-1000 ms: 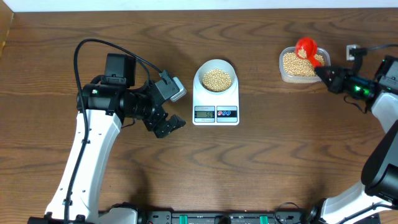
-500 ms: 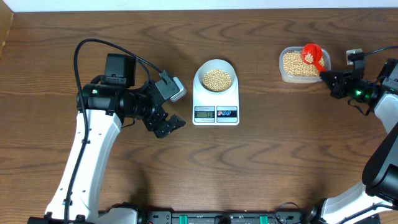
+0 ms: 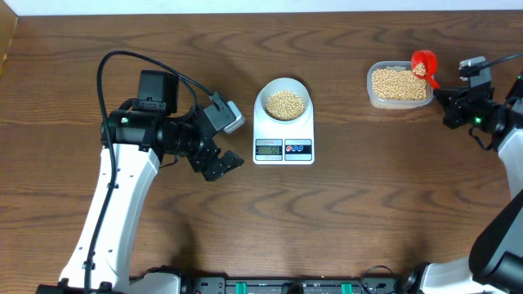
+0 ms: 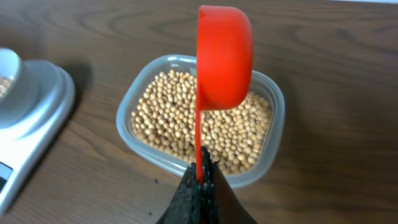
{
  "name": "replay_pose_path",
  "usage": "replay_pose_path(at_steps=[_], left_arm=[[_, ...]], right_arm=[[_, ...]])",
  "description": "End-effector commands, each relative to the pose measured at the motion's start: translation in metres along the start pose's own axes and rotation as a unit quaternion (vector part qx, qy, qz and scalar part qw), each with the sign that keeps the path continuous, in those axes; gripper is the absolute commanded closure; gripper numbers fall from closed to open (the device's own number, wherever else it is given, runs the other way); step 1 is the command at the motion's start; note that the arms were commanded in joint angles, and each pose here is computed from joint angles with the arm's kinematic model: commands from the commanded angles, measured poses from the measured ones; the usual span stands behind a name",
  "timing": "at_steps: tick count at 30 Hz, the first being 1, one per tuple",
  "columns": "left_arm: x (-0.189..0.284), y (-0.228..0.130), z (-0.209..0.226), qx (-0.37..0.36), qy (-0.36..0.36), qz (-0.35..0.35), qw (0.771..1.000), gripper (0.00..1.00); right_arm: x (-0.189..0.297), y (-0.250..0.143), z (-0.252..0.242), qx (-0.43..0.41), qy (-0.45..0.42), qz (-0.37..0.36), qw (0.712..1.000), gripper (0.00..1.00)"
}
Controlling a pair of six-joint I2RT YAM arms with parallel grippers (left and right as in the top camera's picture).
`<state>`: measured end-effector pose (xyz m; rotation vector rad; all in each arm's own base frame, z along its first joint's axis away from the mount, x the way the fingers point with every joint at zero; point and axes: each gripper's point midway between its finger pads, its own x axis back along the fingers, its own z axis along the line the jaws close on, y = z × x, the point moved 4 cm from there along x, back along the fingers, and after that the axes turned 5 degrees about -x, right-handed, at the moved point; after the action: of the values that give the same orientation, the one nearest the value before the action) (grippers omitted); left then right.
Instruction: Scoop item into bowl and weigh 50g on scale
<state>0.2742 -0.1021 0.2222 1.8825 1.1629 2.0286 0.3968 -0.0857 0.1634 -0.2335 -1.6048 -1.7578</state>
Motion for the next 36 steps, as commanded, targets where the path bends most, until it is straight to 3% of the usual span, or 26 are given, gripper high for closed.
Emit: replay_pose_path(at_steps=[1, 13, 24, 29, 36], left_arm=[[0.007, 0.004, 0.001, -0.012, 0.012, -0.006, 1.000, 0.02], [0.007, 0.004, 0.001, -0.012, 0.012, -0.006, 1.000, 0.02], [0.007, 0.004, 0.001, -0.012, 0.012, -0.006, 1.000, 0.02], [0.007, 0.004, 0.001, -0.012, 0.012, -0.006, 1.000, 0.02], [0.007, 0.004, 0.001, -0.012, 0.012, -0.006, 1.000, 0.02]], right_arm=[[-0.004, -0.002, 0.003, 0.055, -0.052, 0.038, 0.996, 0.99], [-0.028, -0.006, 0.017, 0.189, -0.177, 0.140, 0.956, 0.99], [-0.017, 0.013, 0.029, 0.207, -0.191, 0.116, 0.952, 0.99], [-0.016, 0.023, 0.052, 0.182, -0.124, 0.071, 0.973, 0.99], [-0.018, 0.045, 0.117, 0.153, 0.109, -0.038, 0.981, 0.99]])
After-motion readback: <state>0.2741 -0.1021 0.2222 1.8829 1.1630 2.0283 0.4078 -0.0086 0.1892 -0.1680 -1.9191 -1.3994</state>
